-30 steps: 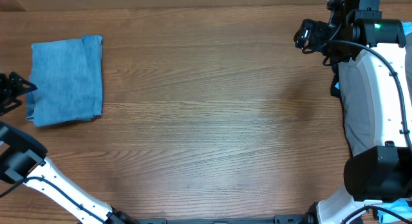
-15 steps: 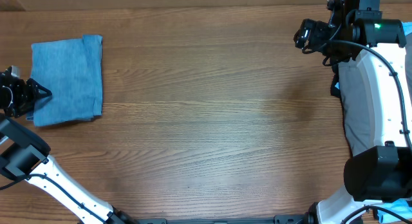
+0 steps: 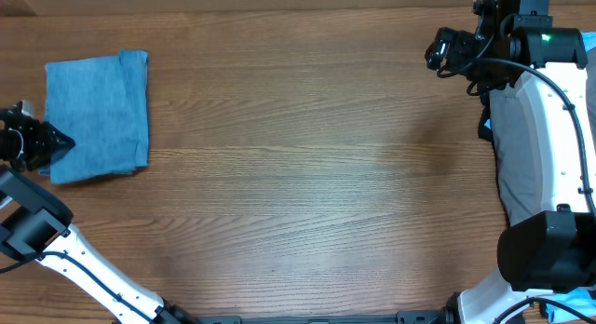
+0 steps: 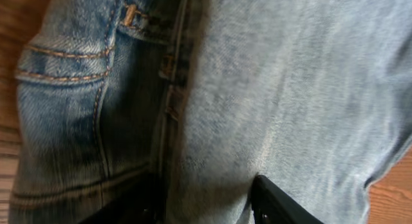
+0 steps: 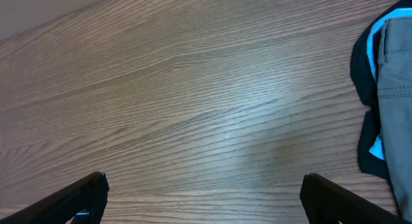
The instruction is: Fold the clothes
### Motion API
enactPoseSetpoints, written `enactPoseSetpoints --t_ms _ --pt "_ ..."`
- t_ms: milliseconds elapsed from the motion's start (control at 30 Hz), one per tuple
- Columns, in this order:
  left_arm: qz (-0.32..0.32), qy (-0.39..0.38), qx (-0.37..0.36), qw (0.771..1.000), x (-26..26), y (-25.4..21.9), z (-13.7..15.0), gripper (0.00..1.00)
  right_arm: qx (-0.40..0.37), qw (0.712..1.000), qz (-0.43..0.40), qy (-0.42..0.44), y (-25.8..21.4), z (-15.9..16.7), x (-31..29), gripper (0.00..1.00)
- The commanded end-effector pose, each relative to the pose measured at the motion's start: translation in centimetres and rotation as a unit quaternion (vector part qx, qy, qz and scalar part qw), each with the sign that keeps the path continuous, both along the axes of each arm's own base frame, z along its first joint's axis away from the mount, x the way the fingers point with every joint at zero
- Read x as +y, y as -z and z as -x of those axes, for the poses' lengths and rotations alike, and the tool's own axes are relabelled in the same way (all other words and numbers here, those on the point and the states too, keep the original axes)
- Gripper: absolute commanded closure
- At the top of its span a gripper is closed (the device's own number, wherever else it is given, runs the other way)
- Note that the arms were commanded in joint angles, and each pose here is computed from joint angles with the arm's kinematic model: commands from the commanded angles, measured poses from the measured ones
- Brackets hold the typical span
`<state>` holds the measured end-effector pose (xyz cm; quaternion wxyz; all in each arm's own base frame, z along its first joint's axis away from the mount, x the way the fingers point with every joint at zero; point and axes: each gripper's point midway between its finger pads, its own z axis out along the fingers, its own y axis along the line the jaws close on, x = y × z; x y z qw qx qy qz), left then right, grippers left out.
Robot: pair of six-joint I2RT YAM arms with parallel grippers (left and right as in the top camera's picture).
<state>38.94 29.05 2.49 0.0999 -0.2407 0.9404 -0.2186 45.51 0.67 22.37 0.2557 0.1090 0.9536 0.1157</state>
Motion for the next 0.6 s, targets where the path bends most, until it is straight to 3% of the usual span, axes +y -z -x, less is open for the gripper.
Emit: enactPoseSetpoints --t_ms 0,67,100,367,567 --pt "0.002 -0.012 0.014 1.000 0.0 0.1 0.5 0.65 -0.004 1.000 0.002 0.001 -0.2 -0.1 -0.2 0.00" --pt "0.002 -0.027 0.010 1.000 0.3 -0.5 0.1 0.92 -0.004 1.000 0.002 0.001 -0.2 -0.1 -0.2 0.00" --pt "0.002 -0.030 0.005 1.000 0.4 -1.0 -0.1 0.96 -0.004 1.000 0.002 0.001 -0.2 -0.1 -0.2 0.00" --pt "-0.058 -0.028 -0.062 0.996 2.3 -8.1 -2.4 0.96 -0.004 1.000 0.002 0.001 -0.2 -0.1 -0.2 0.00" --pt "-0.106 -0.028 -0.029 0.994 3.7 -7.4 -1.7 0.95 -0.004 1.000 0.002 0.001 -0.2 -0.1 -0.2 0.00"
